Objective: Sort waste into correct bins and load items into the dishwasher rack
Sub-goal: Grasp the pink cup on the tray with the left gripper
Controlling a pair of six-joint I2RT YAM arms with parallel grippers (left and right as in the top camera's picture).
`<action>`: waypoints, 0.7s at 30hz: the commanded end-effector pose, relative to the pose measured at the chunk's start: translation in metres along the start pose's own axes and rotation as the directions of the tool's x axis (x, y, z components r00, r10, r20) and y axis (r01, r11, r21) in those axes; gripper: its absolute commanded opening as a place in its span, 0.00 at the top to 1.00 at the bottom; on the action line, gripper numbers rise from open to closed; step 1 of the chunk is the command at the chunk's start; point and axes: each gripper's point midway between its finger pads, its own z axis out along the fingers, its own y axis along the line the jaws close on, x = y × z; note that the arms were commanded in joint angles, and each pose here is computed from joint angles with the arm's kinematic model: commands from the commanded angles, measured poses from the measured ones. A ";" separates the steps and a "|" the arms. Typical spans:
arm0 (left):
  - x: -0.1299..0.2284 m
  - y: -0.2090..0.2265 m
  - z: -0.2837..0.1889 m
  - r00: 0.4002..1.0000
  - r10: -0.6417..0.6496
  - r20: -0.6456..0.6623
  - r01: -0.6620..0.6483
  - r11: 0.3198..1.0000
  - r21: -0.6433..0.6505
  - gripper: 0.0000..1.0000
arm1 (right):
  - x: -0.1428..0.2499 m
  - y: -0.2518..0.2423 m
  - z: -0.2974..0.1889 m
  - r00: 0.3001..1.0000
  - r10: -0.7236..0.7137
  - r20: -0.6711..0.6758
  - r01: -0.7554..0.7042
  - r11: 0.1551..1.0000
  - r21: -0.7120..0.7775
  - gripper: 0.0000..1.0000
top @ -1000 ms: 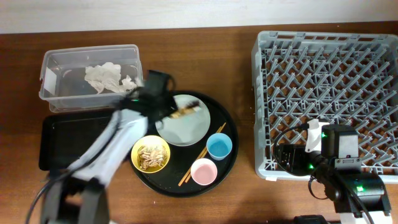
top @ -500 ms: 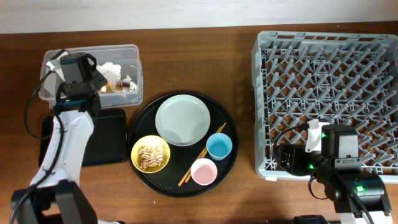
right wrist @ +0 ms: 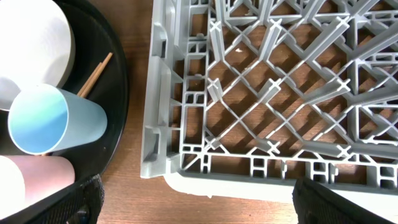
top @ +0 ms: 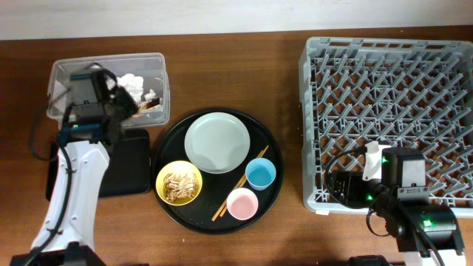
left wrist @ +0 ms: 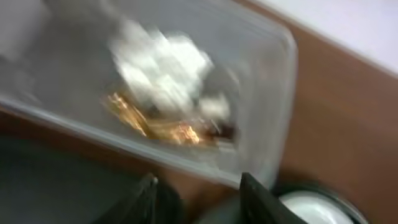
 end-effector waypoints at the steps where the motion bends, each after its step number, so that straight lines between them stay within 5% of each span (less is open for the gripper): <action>1: 0.061 -0.047 -0.010 0.971 0.105 -0.214 -0.073 0.986 0.153 0.51 | -0.005 0.002 -0.004 1.000 0.000 0.015 0.000 1.000 -0.004 0.02; 5: 0.113 -0.068 -0.025 0.910 0.211 -0.356 -0.154 0.971 0.182 0.42 | -0.006 0.002 -0.004 1.000 0.000 0.019 0.000 1.000 -0.004 0.02; 21: 0.268 -0.125 -0.089 0.561 0.645 -0.519 -0.483 0.764 0.427 0.42 | -0.005 0.002 -0.004 1.000 0.000 0.015 0.000 1.000 -0.004 0.02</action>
